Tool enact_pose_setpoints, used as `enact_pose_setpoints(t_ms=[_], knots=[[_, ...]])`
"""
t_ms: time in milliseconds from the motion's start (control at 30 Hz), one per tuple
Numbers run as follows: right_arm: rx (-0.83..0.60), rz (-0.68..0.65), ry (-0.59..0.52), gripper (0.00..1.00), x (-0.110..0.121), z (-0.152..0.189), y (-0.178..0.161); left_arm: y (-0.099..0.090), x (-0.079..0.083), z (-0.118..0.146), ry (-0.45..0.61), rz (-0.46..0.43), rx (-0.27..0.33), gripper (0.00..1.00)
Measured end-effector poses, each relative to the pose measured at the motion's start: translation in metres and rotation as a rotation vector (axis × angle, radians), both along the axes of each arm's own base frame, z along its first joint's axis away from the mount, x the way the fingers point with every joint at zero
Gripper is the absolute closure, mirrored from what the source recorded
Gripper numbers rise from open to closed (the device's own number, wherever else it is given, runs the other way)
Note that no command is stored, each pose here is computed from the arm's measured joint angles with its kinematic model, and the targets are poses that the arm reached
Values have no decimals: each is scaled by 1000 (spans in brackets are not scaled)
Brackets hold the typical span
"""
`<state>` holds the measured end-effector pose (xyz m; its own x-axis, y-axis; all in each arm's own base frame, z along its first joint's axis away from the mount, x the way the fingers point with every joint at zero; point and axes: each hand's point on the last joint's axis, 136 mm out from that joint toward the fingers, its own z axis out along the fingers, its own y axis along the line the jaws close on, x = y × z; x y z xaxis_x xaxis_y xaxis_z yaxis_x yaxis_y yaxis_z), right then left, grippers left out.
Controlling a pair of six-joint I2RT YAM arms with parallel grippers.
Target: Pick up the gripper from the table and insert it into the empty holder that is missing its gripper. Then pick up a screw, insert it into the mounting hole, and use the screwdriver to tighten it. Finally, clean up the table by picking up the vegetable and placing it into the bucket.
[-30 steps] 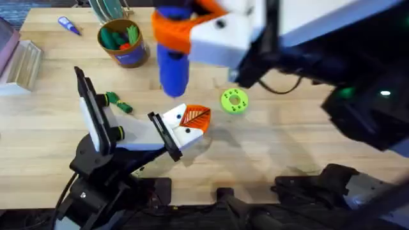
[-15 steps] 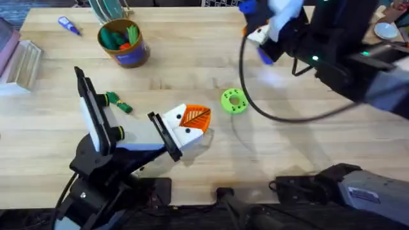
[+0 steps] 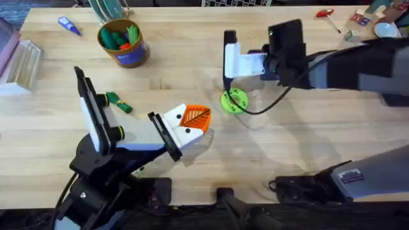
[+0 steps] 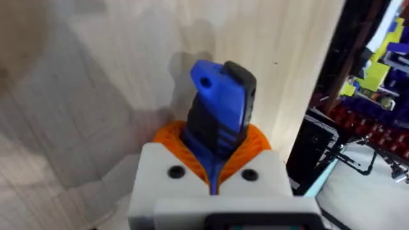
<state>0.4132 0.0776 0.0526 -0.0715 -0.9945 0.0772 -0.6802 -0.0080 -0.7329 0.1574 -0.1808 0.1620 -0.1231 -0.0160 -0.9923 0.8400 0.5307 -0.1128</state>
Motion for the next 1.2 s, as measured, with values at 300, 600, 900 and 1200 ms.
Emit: enact_pose_setpoints(t_ms=[300, 600, 900, 1200], knots=[[-11, 16, 1, 330, 2, -2, 5, 0, 0, 0, 0, 0, 0, 984], [51, -41, 30, 92, -7, 3, 13, 0, 0, 0, 0, 0, 0, 984], [347, -306, 64, 88, -41, 22, 17, 0, 0, 0, -4, 0, 2, 370], [804, -433, -164, 87, -51, 132, 24, 1, 2, 1, -6, 13, -2, 15]])
